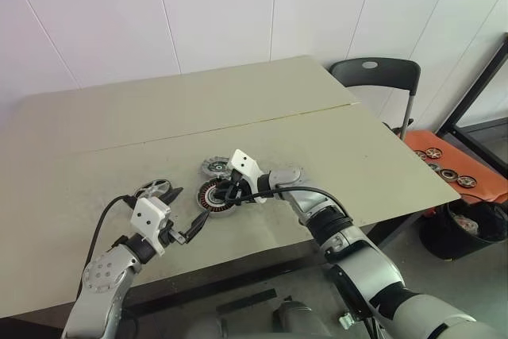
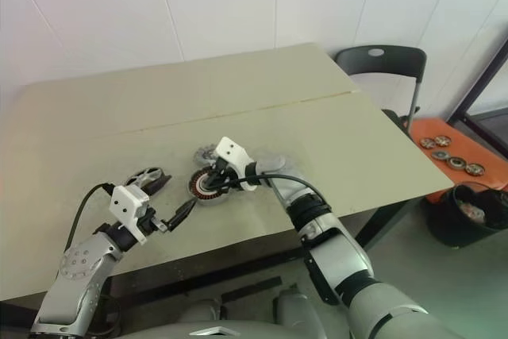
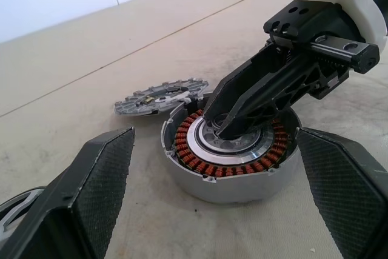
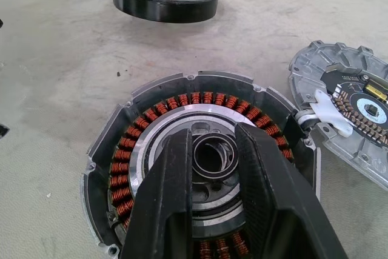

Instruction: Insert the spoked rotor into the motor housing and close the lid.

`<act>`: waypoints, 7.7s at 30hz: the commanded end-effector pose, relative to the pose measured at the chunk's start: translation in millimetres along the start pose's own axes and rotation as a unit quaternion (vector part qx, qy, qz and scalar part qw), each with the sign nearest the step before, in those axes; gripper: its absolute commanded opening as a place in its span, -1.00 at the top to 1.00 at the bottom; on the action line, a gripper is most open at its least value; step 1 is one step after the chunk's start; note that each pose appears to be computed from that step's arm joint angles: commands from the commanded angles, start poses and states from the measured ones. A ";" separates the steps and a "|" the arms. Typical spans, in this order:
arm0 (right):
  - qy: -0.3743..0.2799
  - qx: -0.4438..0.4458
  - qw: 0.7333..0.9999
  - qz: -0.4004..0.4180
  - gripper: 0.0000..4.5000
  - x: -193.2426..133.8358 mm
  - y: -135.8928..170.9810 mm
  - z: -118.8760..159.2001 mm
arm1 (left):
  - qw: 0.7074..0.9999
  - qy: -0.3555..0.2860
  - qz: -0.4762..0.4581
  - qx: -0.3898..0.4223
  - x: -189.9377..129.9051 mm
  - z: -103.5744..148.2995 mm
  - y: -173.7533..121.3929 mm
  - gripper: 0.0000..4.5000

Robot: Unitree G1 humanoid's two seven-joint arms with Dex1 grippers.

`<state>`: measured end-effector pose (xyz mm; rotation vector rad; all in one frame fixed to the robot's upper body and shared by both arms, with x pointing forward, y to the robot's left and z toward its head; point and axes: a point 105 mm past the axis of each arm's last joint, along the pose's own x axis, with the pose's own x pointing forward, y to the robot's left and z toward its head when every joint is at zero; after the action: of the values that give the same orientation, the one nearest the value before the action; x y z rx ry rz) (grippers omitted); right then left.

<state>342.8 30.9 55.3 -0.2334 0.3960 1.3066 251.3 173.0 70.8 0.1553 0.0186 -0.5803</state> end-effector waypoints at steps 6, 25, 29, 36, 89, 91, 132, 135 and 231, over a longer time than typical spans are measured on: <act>-0.009 0.007 1.000 0.028 0.70 5.5 11.7 4.9 | 1.000 -0.005 0.000 0.011 0.8 4.1 1.7 -1.00; 0.018 -0.011 1.000 0.010 0.70 -0.5 3.8 -5.7 | 1.000 -0.005 -0.001 0.014 1.2 4.6 1.4 -1.00; 0.023 -0.008 1.000 0.009 0.70 -2.6 2.4 -8.4 | 1.000 -0.005 -0.001 0.014 1.2 4.5 1.1 -1.00; 0.023 -0.008 1.000 0.004 0.08 -1.7 1.8 -10.2 | 1.000 -0.006 -0.001 0.014 2.1 4.7 0.8 -1.00; 0.003 0.020 1.000 0.011 0.04 1.0 0.8 -3.9 | 1.000 -0.002 0.002 0.014 5.4 1.9 0.3 -1.00; -0.026 0.021 0.999 0.011 0.04 0.1 0.3 7.4 | 1.000 0.000 0.001 0.013 5.5 1.2 0.2 -1.00; -0.104 -0.017 0.994 -0.014 0.99 -2.4 -10.4 35.4 | 0.996 -0.059 0.041 -0.046 1.0 20.3 9.6 -1.00; -0.147 -0.033 0.989 0.000 0.99 -15.2 -11.4 57.0 | 0.987 -0.066 0.082 -0.119 -10.5 17.8 10.4 -1.00; -0.068 -0.003 0.996 0.064 1.00 -113.9 -13.0 5.0 | 0.681 -0.055 -0.017 -0.730 51.3 -2.7 -23.1 0.80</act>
<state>331.5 -75.5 93.9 -0.1052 0.3489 1.4293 280.9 131.6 60.0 -1.4699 0.3561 -0.4403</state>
